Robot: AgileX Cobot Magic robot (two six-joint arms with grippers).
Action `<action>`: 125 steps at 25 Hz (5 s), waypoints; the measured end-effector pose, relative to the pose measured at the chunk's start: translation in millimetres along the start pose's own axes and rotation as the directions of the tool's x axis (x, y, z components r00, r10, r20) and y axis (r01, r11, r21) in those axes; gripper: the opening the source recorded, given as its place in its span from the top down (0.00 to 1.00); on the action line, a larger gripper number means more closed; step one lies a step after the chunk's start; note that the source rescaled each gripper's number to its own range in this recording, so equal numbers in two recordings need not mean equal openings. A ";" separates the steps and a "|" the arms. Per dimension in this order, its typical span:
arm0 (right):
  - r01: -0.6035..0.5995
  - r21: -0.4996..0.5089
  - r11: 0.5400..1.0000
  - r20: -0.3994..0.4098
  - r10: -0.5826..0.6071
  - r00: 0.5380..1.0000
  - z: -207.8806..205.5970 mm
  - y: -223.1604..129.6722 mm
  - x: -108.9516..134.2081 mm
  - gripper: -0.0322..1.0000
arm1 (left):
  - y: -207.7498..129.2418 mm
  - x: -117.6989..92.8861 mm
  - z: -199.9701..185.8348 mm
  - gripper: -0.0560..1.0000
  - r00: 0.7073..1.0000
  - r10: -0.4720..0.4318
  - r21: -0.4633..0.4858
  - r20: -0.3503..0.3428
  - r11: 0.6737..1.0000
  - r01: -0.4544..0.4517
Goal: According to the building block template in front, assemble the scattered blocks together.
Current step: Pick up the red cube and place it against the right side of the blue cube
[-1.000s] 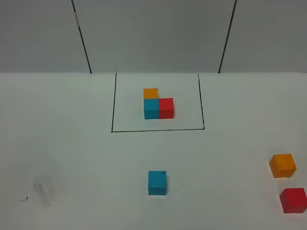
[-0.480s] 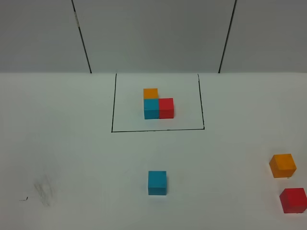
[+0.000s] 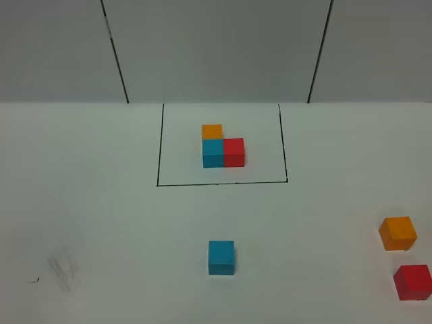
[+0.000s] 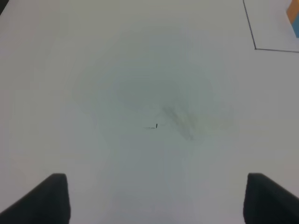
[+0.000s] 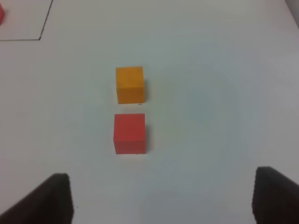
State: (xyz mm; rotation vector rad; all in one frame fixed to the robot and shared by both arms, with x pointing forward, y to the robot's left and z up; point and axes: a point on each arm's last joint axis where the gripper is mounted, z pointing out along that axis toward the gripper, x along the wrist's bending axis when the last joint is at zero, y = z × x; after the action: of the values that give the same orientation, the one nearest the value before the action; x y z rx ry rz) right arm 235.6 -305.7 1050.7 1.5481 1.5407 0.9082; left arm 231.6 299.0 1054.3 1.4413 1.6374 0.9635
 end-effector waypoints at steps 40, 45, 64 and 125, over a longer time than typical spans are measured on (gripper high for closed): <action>0.000 0.616 0.787 -0.005 0.003 1.000 210.2 165.5 20.5 0.37 | -0.2 0.0 0.0 0.27 1.000 0.000 0.002 0.000 1.000 0.000; -0.032 0.634 0.773 -0.025 0.061 0.998 220.5 161.2 26.1 0.37 | -0.2 0.0 0.0 0.27 1.000 0.000 0.002 0.000 1.000 0.000; -0.004 0.711 0.703 -0.024 0.030 0.999 240.5 57.3 25.3 0.37 | -0.2 0.0 0.0 0.27 1.000 0.000 0.002 0.000 1.000 0.000; 0.023 0.827 0.562 -0.056 0.042 0.998 300.1 -0.4 32.9 0.96 | -0.2 0.0 0.0 0.27 1.000 0.000 0.002 0.000 1.000 0.000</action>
State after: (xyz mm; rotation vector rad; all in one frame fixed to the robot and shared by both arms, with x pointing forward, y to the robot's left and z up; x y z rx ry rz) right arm 502.3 -281.8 911.2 2.1705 2.1870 0.1694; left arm 231.5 299.0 1054.2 1.4427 1.6389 0.9622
